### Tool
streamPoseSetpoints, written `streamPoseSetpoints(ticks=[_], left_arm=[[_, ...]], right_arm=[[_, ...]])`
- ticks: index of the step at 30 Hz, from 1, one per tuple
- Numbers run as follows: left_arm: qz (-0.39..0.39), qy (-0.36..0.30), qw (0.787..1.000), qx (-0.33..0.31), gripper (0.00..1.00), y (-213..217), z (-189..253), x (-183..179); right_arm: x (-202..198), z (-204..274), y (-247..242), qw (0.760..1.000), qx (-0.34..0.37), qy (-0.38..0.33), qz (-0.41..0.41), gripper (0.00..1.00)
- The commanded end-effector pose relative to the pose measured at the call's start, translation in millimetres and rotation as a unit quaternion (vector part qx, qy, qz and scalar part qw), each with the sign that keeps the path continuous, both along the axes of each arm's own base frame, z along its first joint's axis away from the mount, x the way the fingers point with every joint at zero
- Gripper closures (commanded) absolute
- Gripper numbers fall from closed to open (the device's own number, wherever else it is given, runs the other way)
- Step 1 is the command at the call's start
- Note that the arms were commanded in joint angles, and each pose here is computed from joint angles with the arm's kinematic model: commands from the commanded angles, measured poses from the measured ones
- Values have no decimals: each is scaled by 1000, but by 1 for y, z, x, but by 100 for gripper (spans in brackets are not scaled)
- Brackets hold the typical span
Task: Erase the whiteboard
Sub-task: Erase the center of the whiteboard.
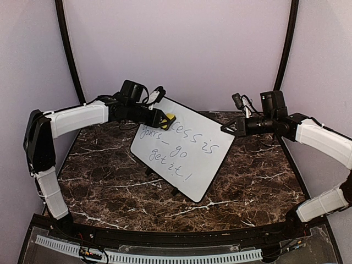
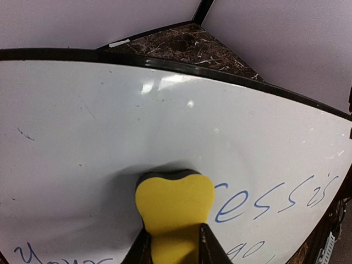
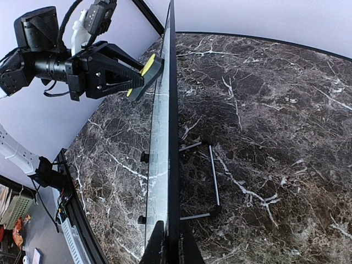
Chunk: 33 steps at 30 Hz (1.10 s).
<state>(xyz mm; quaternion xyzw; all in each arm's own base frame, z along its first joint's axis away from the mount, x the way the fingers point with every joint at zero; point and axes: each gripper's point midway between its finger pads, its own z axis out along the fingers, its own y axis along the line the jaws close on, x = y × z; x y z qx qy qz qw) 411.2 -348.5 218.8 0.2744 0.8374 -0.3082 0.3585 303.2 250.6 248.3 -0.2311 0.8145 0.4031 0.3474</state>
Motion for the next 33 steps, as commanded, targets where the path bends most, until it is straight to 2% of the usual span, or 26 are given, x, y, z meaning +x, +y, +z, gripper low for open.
streamPoseSetpoints(ticks=[1, 8, 20, 26, 33], left_arm=[[-9, 45, 999, 28, 88, 8, -37, -29], [-11, 58, 998, 35, 88, 11, -51, -40], [-12, 18, 1000, 13, 88, -12, -14, -8], [-12, 41, 999, 17, 88, -5, -30, -23], [-14, 85, 996, 20, 88, 3, -63, -56]], right_arm=[[-13, 23, 23, 993, 10, -89, 79, 100], [-12, 22, 23, 993, 10, -87, 80, 100], [-13, 23, 22, 993, 9, -88, 77, 100], [-13, 23, 22, 993, 9, -89, 77, 100], [-12, 22, 23, 993, 9, -87, 79, 100]])
